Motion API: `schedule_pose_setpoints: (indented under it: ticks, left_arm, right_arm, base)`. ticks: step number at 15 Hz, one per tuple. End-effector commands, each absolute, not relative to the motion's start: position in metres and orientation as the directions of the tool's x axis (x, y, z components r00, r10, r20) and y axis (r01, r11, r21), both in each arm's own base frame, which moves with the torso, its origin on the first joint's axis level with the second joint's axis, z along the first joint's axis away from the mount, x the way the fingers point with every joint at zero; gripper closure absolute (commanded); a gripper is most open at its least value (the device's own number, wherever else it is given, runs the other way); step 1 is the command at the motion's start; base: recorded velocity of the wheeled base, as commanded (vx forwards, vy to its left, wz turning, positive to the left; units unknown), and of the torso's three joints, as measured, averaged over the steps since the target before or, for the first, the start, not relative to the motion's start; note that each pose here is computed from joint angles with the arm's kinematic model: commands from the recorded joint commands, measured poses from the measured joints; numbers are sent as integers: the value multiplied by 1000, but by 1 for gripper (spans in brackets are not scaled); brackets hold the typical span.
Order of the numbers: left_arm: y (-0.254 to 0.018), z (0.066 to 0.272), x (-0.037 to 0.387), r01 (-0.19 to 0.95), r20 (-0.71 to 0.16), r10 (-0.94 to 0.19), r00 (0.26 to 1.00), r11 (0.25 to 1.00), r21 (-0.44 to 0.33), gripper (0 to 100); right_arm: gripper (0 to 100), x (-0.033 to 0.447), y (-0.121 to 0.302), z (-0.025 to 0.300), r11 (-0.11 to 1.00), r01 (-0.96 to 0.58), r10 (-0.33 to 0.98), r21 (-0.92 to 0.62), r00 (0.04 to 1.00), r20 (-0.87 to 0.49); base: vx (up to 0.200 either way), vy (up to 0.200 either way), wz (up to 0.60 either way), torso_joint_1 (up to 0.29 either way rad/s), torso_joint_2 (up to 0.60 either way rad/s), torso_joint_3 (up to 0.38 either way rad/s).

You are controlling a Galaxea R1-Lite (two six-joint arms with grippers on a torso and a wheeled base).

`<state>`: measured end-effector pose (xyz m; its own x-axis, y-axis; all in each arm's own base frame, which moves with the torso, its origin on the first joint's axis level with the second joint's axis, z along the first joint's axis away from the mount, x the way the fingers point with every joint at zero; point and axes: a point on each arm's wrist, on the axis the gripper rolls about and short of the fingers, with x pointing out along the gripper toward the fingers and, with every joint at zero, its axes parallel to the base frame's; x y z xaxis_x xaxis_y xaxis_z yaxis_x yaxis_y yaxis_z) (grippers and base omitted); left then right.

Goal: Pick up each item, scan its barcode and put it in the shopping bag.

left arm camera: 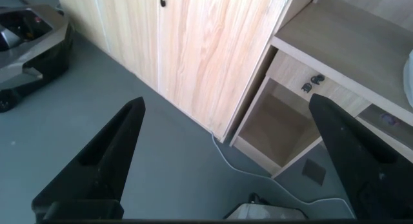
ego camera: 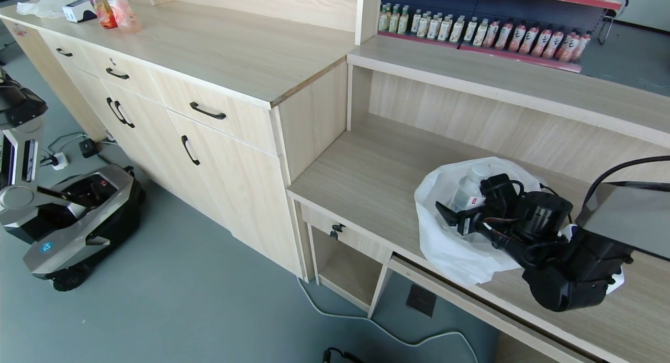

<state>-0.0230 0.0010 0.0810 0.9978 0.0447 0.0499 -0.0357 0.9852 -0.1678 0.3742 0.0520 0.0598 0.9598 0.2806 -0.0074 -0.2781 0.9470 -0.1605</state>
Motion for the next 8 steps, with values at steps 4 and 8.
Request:
schedule_pose_setpoints:
  ticks: [4,8]
  left_arm:
    - [1,81,-23,-37,51,46,998,985,-169,0]
    - [1,81,-23,-35,51,44,998,985,-168,0]
  right_arm:
    - [0,328,45,148,949,-267,278,-169,959,50]
    - [0,226,15,186,934,-213,207,-288,977,-50]
  base:
    - [0,0,0,0,0,0]
    - [0,0,0,0,0,0]
